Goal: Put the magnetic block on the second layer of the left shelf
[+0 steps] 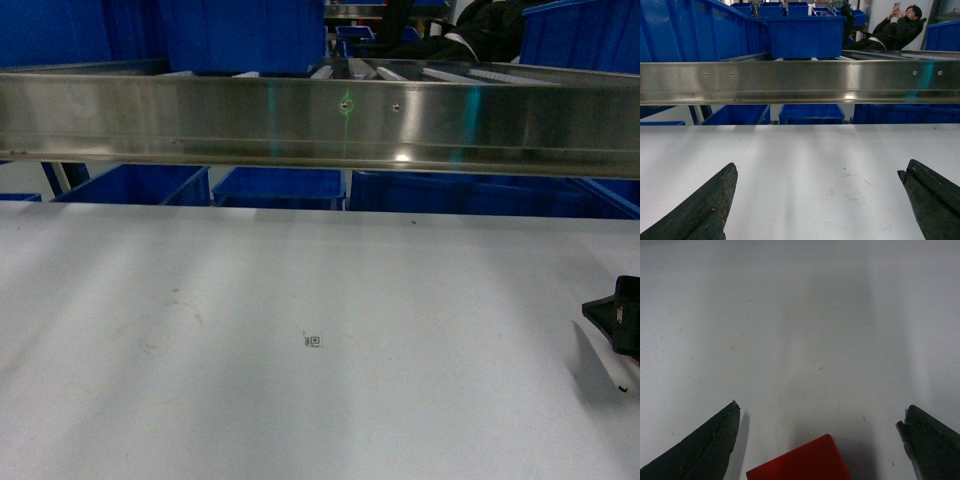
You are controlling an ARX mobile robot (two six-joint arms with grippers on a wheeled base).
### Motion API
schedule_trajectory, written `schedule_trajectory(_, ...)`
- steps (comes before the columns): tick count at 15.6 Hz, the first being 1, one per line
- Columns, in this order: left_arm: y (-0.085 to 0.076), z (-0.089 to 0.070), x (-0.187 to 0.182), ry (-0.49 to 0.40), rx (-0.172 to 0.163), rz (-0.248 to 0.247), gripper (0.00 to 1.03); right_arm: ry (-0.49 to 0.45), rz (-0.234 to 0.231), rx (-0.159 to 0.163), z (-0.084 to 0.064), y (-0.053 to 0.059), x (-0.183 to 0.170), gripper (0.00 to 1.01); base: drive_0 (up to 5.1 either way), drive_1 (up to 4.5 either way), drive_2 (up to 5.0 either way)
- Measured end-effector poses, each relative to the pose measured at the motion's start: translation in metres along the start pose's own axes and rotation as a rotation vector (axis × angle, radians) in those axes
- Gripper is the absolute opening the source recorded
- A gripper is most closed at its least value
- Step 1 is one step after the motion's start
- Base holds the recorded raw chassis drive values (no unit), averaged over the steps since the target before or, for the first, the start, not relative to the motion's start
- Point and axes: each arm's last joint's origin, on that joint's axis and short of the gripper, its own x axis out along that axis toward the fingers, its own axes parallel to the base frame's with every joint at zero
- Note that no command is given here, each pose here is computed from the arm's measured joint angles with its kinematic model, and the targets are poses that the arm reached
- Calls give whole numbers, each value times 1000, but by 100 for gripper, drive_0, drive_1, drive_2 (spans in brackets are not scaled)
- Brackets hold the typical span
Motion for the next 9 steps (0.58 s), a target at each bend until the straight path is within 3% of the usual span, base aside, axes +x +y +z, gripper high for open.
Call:
schedule_trajectory(7, 0, 0, 0, 0, 0, 0, 98, -31, 0, -53, -6, -2, 9, 97, 0, 0, 0)
schedule_trajectory(9, 0, 0, 0, 0, 0, 0, 98, -29, -6, -73, -8, -3, 10, 75, 0, 0, 0)
